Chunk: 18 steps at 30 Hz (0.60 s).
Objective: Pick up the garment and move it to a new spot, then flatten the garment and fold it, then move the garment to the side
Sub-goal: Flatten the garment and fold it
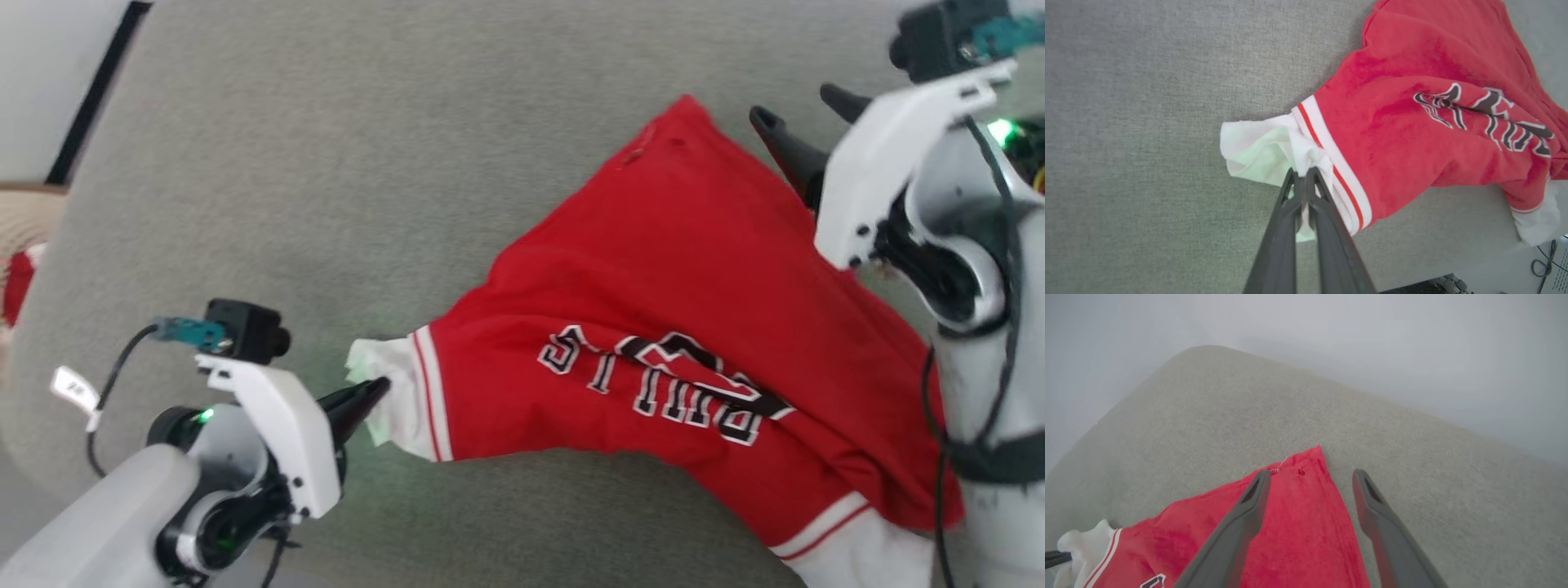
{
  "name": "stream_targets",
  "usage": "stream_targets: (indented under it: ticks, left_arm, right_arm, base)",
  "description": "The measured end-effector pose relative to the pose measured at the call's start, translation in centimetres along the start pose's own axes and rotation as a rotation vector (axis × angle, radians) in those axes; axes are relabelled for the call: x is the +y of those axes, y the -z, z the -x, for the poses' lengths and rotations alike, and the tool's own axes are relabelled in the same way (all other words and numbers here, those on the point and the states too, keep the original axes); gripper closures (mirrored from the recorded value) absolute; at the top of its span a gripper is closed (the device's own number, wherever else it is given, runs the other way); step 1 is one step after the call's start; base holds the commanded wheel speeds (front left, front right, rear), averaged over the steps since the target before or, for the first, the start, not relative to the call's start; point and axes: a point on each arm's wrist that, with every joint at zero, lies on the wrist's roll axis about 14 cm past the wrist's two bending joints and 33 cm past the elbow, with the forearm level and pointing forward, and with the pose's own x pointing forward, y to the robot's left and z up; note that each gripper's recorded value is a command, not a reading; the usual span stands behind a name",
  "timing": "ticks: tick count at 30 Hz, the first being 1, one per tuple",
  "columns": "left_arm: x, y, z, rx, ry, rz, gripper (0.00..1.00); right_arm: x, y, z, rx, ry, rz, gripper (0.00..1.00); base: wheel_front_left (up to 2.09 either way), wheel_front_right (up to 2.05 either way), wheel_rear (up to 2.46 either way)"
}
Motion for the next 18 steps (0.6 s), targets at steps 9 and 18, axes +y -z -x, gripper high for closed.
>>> stream_targets:
  ticks: [9,18]
  left_arm:
    - [0.8,0.2,-0.1,0.002,-0.018,0.015,1.0]
    - [2.3,1.1,-0.1,0.016,-0.052,0.051,1.0]
  right_arm:
    - [0.7,4.3,-7.8,0.258,-0.055,0.085,0.0]
    - [0.8,10.4,-11.2,0.571,-0.067,0.178,0.0]
  base:
    - [0.0,0.0,0.0]
    - [0.0,0.0,0.0]
